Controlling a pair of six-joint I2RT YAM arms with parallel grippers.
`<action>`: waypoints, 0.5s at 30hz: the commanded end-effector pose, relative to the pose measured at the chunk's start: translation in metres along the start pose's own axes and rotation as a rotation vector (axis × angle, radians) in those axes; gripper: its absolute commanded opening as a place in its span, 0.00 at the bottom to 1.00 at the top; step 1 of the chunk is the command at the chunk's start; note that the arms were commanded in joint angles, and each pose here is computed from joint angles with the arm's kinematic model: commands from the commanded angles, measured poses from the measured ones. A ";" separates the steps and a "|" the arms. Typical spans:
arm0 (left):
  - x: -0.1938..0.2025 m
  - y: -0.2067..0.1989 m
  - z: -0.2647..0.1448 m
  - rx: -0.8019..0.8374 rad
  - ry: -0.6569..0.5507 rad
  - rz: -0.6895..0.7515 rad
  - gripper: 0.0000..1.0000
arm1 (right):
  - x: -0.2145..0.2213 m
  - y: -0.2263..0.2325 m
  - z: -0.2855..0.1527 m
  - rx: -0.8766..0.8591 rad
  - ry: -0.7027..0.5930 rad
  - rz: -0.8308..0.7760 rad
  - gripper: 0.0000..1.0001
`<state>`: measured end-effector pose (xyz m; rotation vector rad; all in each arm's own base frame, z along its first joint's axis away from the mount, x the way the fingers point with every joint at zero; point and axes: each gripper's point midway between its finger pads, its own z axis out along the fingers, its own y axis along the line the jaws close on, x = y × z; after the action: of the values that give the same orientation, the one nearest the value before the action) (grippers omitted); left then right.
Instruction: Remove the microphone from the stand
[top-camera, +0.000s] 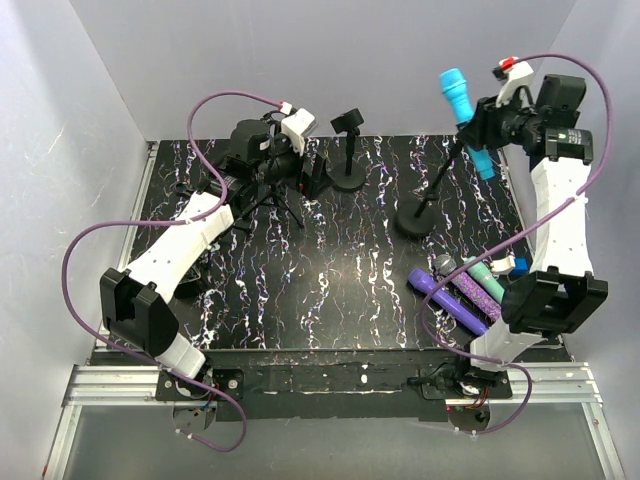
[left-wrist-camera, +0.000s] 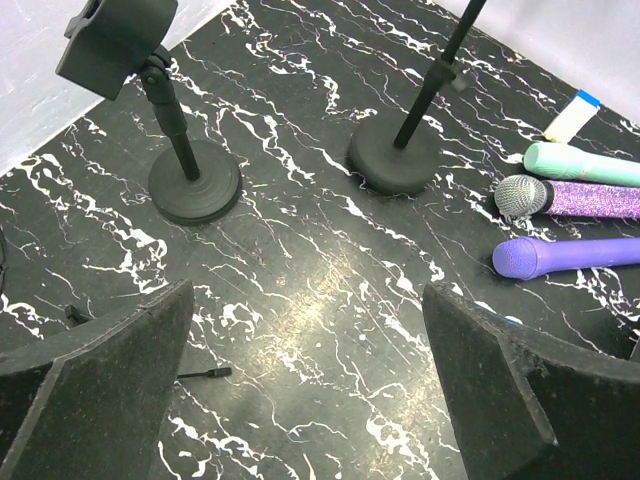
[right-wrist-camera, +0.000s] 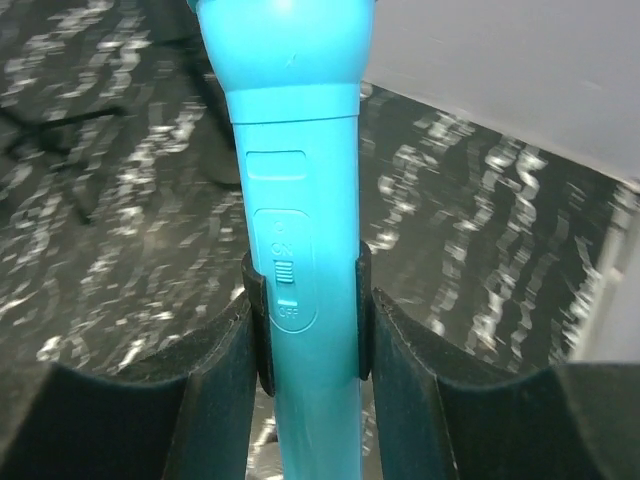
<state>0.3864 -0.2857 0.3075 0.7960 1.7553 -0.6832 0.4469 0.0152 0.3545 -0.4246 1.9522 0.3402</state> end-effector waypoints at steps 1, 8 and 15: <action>-0.025 -0.011 -0.017 0.038 -0.054 0.069 0.98 | -0.059 0.101 -0.030 -0.314 -0.224 -0.196 0.01; -0.042 -0.017 -0.023 0.096 -0.101 0.119 0.98 | -0.041 0.200 -0.035 -0.569 -0.233 -0.379 0.01; -0.029 -0.012 -0.024 0.175 -0.096 0.053 0.98 | -0.031 0.242 -0.026 -0.695 -0.227 -0.428 0.01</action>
<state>0.3774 -0.2884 0.3231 0.9052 1.6656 -0.7694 0.3348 0.2120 0.3734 -1.0901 1.6232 0.7821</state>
